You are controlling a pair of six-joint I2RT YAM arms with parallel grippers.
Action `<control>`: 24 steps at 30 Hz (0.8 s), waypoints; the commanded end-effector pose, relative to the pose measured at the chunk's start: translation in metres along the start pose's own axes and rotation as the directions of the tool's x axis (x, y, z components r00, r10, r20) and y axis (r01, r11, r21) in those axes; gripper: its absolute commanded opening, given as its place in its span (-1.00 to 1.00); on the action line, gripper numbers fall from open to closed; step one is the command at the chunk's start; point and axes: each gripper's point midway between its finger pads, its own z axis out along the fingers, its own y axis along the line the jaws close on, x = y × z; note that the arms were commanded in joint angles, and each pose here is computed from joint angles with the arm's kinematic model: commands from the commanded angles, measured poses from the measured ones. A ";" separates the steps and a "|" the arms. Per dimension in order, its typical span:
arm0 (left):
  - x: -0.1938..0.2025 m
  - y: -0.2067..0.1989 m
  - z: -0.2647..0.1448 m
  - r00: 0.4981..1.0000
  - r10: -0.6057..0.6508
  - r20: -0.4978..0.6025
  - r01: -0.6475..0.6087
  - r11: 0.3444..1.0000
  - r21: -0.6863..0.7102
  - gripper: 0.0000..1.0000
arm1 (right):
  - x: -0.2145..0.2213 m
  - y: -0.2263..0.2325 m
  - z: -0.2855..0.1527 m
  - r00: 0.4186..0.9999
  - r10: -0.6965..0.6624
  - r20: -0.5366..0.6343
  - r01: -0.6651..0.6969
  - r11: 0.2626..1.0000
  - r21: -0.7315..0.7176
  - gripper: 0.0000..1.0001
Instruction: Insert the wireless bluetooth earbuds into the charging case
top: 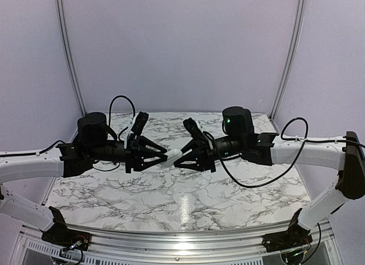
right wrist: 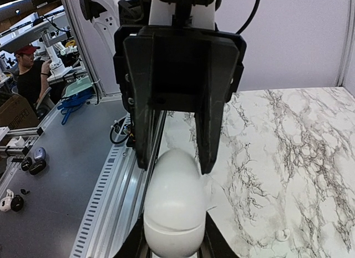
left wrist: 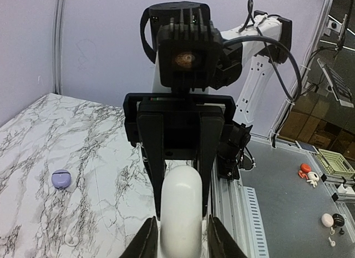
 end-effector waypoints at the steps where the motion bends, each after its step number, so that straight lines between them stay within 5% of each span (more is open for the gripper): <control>1: -0.009 -0.007 0.003 0.999 0.032 0.020 -0.033 0.998 0.061 -0.33 | -0.029 0.000 -0.002 0.997 -0.058 0.043 0.057 0.998 0.038 -0.83; 14: 0.002 -0.004 0.007 0.999 0.042 -0.001 -0.042 0.998 0.057 -0.47 | -0.036 -0.006 -0.004 0.996 -0.061 0.061 0.056 0.996 0.075 -0.83; 24: 0.012 -0.003 0.009 0.999 0.029 -0.024 -0.027 0.998 0.061 -0.36 | -0.037 -0.012 -0.005 0.997 -0.049 0.067 0.042 0.994 0.099 -0.84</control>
